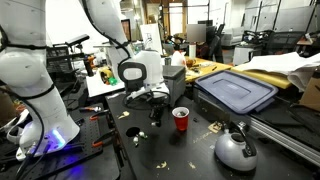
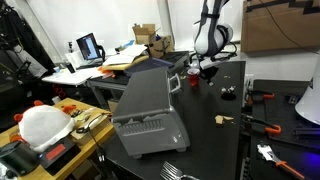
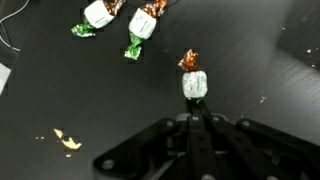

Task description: Put one piece of candy in the red cup.

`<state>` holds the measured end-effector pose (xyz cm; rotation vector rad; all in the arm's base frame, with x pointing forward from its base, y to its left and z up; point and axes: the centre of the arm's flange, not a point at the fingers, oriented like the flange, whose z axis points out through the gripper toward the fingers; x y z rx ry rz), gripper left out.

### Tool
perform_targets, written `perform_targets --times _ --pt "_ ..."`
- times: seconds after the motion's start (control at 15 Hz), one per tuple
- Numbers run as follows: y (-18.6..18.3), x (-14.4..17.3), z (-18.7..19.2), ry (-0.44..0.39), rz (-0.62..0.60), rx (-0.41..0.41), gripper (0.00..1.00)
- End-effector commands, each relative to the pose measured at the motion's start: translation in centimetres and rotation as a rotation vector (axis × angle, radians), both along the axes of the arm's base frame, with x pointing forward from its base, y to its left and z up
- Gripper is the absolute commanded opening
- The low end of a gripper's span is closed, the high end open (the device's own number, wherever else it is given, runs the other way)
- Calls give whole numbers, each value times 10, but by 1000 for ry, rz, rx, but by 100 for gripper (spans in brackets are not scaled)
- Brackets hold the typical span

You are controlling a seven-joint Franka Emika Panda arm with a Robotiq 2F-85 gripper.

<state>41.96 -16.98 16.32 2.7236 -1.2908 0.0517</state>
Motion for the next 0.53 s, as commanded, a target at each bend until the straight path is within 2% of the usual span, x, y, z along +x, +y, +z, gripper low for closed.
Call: perform_targets --times 0.0,0.47 --pt "13 -12 50 15 20 -7 0" --pt "23 -1 108 16 78 -13 0"
